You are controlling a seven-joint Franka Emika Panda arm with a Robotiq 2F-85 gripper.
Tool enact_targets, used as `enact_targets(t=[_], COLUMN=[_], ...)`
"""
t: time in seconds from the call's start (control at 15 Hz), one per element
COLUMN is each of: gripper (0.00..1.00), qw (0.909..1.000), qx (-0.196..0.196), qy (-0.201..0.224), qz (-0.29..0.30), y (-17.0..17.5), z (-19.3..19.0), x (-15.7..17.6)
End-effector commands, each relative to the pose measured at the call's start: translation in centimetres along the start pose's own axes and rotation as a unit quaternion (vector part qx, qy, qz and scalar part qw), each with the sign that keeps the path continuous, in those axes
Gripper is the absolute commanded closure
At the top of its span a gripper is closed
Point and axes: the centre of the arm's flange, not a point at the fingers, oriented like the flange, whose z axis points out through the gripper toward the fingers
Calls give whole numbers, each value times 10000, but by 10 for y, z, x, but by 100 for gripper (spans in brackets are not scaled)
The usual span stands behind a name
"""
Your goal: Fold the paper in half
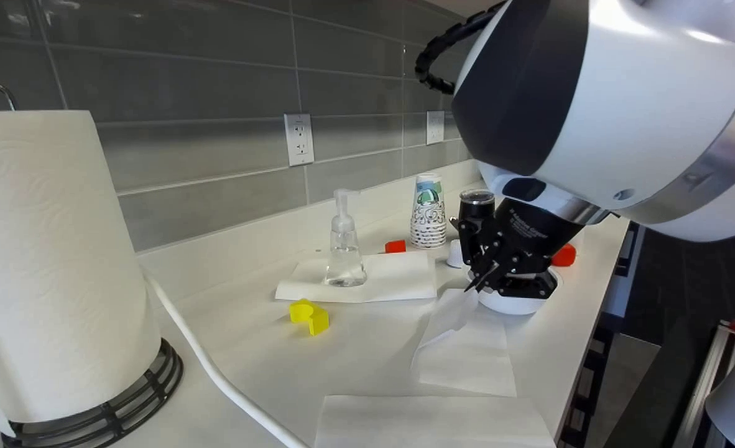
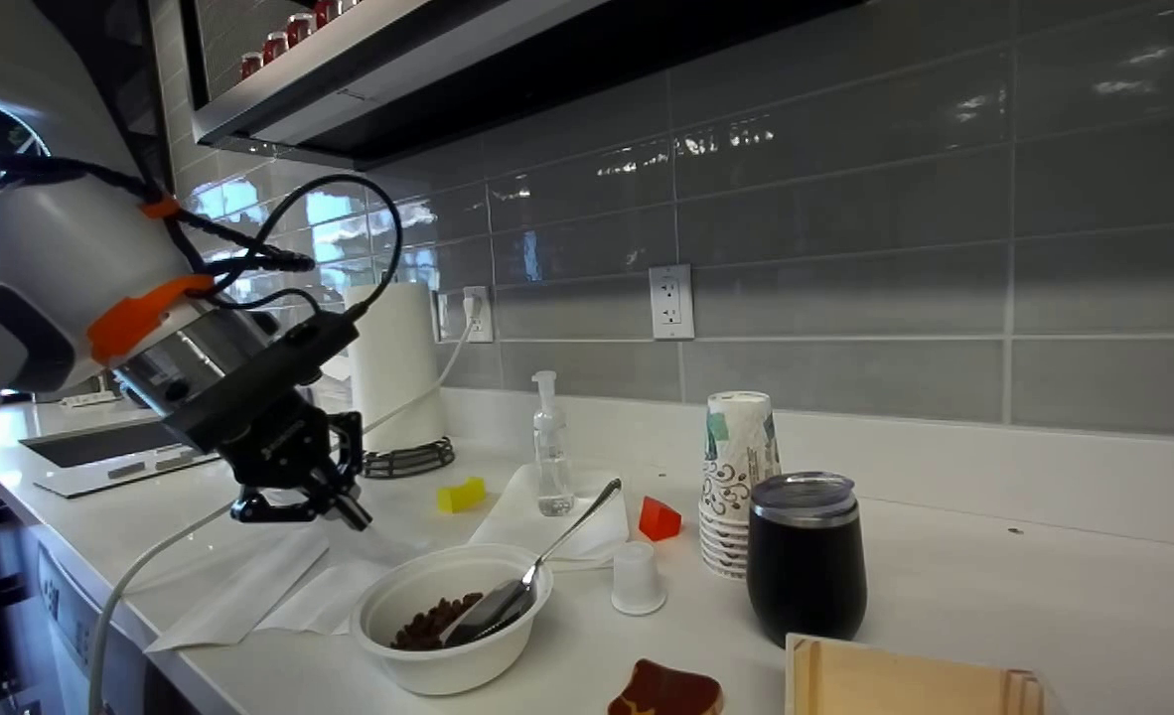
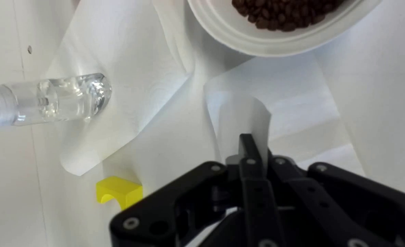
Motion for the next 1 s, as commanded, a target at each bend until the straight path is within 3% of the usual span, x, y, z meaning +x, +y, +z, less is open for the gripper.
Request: enact_targets(t=[0.0, 0.47, 0.93], gripper=[100, 100, 100], qw=[9984, 9919, 9898], qx=[16, 137, 366], qy=[-495, -1193, -1233], qz=[-269, -421, -609], y=[7, -7, -25], z=[-55, -54, -43], x=[-53, -65, -67])
